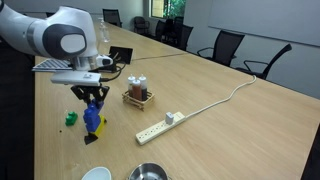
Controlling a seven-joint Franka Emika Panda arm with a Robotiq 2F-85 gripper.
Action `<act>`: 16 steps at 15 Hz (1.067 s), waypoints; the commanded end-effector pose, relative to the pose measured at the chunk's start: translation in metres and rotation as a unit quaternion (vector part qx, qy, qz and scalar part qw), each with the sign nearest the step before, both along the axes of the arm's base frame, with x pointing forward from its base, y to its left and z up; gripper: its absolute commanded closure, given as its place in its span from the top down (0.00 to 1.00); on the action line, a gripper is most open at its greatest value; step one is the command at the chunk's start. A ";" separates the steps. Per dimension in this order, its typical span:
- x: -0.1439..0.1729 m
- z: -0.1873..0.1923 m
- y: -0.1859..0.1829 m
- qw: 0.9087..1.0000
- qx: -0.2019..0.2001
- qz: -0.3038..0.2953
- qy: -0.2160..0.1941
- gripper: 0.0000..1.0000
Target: Stack the blue block on top of the yellow and blue blocks
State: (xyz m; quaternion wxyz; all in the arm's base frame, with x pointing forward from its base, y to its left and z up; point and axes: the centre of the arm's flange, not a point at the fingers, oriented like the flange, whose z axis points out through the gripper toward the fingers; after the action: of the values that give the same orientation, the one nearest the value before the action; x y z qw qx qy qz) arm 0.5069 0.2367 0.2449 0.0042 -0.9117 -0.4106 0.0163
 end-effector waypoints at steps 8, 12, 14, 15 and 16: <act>-0.001 -0.003 0.001 1.000 0.006 0.009 0.007 0.10; -0.001 0.000 0.001 1.000 0.004 0.004 0.000 0.10; -0.002 0.001 0.001 1.000 0.002 -0.001 -0.002 0.10; -0.002 0.001 0.001 1.000 0.001 -0.002 -0.002 0.10; -0.002 0.002 0.001 1.000 0.000 -0.004 -0.003 0.10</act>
State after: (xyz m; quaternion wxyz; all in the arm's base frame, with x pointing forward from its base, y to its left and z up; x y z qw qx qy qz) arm 0.5063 0.2380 0.2448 0.0049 -0.9114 -0.4112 0.0163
